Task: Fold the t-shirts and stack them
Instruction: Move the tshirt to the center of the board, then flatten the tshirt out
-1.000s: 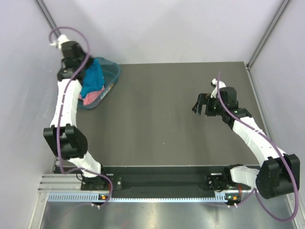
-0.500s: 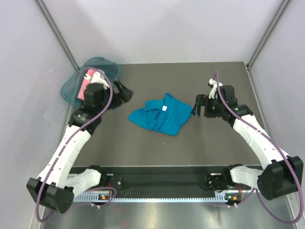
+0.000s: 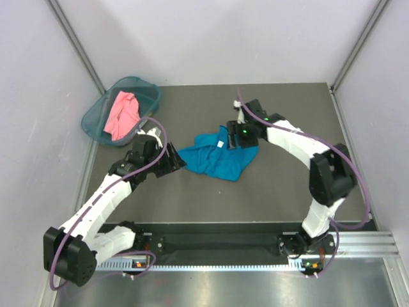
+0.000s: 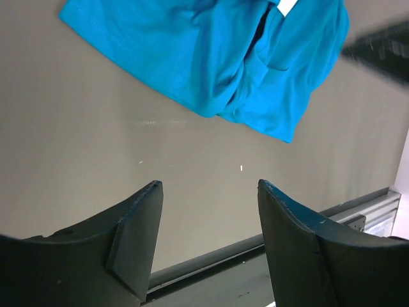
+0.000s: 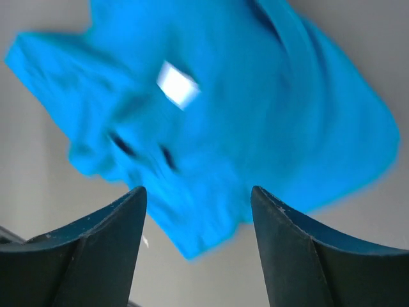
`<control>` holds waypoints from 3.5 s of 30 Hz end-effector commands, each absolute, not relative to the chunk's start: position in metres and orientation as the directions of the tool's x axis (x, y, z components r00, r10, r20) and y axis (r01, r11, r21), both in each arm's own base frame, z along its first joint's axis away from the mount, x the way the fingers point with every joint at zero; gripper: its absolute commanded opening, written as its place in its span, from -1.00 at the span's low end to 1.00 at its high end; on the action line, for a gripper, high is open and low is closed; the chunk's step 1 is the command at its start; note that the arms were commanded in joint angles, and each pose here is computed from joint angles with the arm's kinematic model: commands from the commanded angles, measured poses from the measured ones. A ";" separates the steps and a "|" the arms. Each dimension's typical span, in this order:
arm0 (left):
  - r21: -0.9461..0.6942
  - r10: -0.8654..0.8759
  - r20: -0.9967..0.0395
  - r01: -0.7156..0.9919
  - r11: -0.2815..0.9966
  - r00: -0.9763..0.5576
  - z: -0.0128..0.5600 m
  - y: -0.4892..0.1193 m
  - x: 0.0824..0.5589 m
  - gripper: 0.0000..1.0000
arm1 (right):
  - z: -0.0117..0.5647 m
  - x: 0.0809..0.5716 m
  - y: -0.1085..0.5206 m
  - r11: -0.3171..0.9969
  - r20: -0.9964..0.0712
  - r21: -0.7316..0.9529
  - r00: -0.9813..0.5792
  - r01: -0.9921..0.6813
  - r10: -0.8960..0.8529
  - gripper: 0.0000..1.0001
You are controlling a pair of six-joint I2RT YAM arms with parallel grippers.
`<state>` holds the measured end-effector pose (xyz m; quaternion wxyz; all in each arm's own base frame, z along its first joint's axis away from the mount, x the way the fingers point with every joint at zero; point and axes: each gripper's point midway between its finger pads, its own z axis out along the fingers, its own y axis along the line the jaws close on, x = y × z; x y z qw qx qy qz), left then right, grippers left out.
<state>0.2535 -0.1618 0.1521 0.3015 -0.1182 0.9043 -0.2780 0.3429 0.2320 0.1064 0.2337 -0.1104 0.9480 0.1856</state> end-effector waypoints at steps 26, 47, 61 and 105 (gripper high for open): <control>-0.636 -0.339 -0.358 -0.038 0.771 -0.870 0.095 -0.283 0.342 0.04 | 0.126 0.493 0.288 0.918 -0.668 0.183 -0.730 -0.351 -0.146 0.23; -0.537 -0.330 -0.295 -0.130 0.834 -0.896 0.061 -0.287 0.358 -0.43 | 0.096 0.487 0.298 0.899 -0.608 0.215 -0.773 -0.382 -0.184 -0.21; -0.525 -0.311 -0.274 -0.129 0.841 -0.910 0.049 -0.290 0.355 -0.42 | 0.088 0.471 0.293 0.901 -0.573 0.198 -0.792 -0.385 -0.213 -0.44; -0.432 -0.471 -0.772 0.191 0.882 0.427 0.664 0.001 0.150 -1.00 | 0.559 0.130 0.290 0.358 -0.926 0.360 -0.284 -0.862 0.247 -1.00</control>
